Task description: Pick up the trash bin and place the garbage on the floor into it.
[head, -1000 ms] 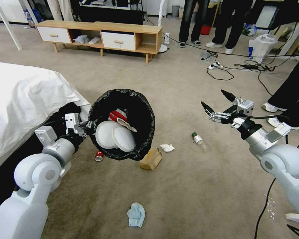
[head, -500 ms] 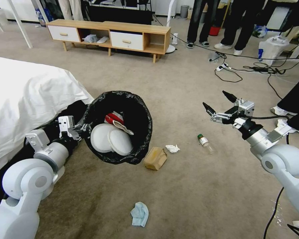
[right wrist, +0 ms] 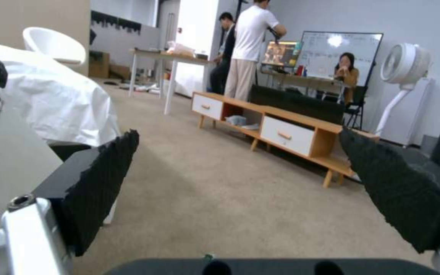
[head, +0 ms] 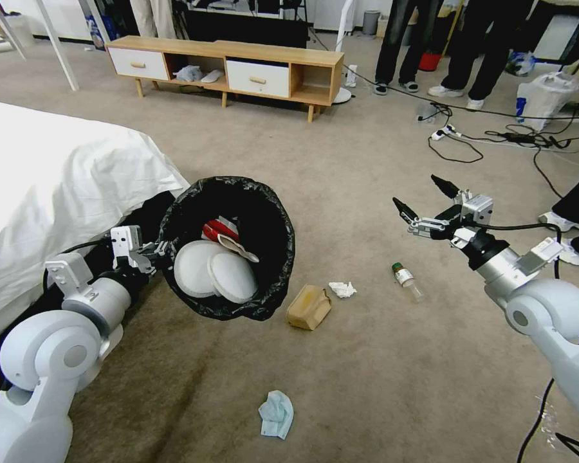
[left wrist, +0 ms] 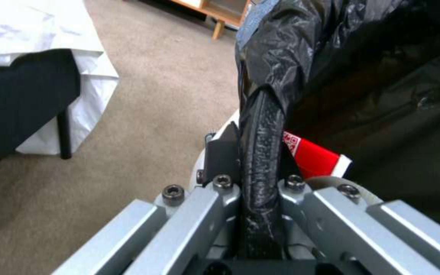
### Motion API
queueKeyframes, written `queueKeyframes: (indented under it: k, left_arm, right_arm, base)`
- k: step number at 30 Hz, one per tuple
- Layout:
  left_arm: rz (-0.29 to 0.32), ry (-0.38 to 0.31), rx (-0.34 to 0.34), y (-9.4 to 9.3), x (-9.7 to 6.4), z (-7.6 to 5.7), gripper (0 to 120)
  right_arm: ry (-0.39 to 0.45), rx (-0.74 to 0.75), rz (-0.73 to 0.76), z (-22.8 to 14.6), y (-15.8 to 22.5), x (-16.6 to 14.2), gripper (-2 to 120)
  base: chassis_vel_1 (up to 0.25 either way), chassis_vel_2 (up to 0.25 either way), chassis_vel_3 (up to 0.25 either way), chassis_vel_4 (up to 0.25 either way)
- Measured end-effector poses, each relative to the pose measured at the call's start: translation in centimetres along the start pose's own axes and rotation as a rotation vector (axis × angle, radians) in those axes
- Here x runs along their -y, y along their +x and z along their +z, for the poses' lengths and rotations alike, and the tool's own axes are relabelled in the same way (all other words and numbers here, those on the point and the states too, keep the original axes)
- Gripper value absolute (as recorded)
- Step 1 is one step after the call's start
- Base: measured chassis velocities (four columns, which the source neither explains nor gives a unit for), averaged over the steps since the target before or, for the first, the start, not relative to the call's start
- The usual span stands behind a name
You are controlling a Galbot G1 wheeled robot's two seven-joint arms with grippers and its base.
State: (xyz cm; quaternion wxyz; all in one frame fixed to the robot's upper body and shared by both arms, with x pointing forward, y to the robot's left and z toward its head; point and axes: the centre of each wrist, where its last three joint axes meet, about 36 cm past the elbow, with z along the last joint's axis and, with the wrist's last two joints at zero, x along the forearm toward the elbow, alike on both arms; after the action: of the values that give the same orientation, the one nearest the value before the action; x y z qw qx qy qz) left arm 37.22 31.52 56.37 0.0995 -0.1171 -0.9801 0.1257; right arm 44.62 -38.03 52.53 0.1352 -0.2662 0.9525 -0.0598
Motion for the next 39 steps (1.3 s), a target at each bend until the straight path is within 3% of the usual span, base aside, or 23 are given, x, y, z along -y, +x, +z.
queueKeyframes:
  k: [6, 22, 31, 36, 38, 39]
  left_arm:
    - [0.009, 0.029, -0.011, 0.2, 0.0, -0.2, 2]
    - [0.007, 0.029, -0.004, 0.0, -0.1, -0.2, 2]
    - [0.026, 0.039, -0.043, 0.8, -0.4, -1.6, 2]
    - [0.03, 0.032, -0.032, 0.8, -0.8, -1.7, 2]
    - [0.031, 0.016, -0.037, 0.8, -1.2, -1.5, 2]
    - [0.031, 0.016, -0.037, 0.8, -1.2, -1.5, 2]
  right_arm:
    - [0.004, 0.0, 0.001, -0.1, 0.1, 0.2, 100]
    - [-0.004, 0.002, -0.003, 0.0, 0.1, 0.0, 100]
    - [-0.127, -0.086, -0.038, -0.6, -0.6, -1.9, 100]
    - [-0.225, -0.207, -0.074, -1.0, -1.1, -4.6, 100]
    - [-0.312, -0.329, -0.115, 0.0, -1.5, -7.7, 100]
    - [-0.312, -0.329, -0.115, 0.0, -1.5, -7.7, 100]
  base:
    - [0.0, 0.0, 0.0, 0.0]
    - [0.0, 0.0, 0.0, 0.0]
    - [0.0, 0.0, 0.0, 0.0]
    - [0.0, 0.0, 0.0, 0.0]
    - [0.0, 0.0, 0.0, 0.0]
    - [0.0, 0.0, 0.0, 0.0]
